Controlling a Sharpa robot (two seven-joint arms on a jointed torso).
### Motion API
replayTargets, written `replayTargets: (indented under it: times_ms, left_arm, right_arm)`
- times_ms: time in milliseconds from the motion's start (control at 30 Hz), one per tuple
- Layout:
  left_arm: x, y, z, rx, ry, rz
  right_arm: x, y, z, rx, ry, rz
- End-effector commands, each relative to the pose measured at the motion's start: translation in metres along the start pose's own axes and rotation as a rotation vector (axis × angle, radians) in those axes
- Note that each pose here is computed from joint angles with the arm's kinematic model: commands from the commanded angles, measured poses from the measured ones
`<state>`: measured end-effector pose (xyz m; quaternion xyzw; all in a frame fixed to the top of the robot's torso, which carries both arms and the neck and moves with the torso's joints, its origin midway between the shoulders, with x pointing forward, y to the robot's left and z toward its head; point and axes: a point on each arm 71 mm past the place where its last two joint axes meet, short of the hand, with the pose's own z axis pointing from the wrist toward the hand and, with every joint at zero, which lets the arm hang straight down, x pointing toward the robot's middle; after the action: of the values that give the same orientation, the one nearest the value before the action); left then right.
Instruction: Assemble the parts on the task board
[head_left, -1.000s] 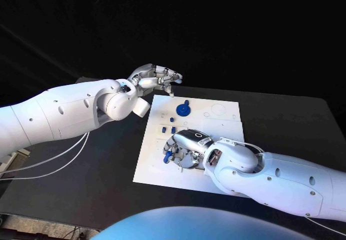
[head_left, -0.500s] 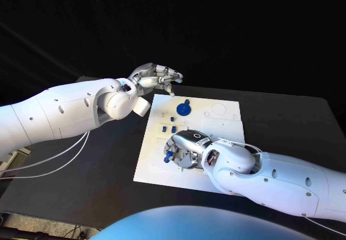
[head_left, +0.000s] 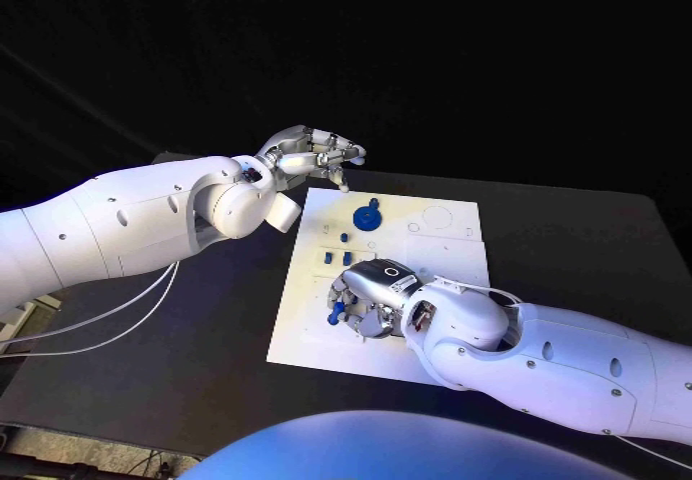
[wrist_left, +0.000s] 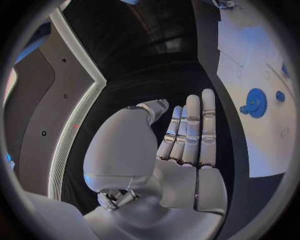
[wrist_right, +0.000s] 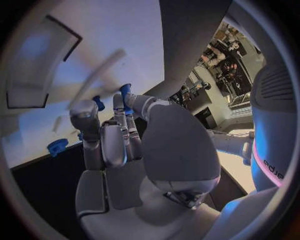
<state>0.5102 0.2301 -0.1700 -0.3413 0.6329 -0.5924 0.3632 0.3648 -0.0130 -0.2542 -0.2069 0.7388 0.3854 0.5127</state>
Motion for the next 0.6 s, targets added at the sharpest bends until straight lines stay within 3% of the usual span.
replayTargets:
  times_ms: [33,333,600]
  left_arm:
    - [0.0023,-0.0009,0.0004,0.007,0.019,-0.004]
    - [0.0022,-0.0010,0.0002,0.006,0.018,-0.003]
    - [0.0027,-0.0010,0.0003,0.006,0.020,-0.004]
  right_arm:
    - [0.0050,0.0005,-0.0005,-0.005,0.036,-0.005]
    - [0.0062,0.0020,0.0001,-0.018,0.047,0.025]
    - [0.0047,0.0011,-0.0001,-0.014,0.024,0.036]
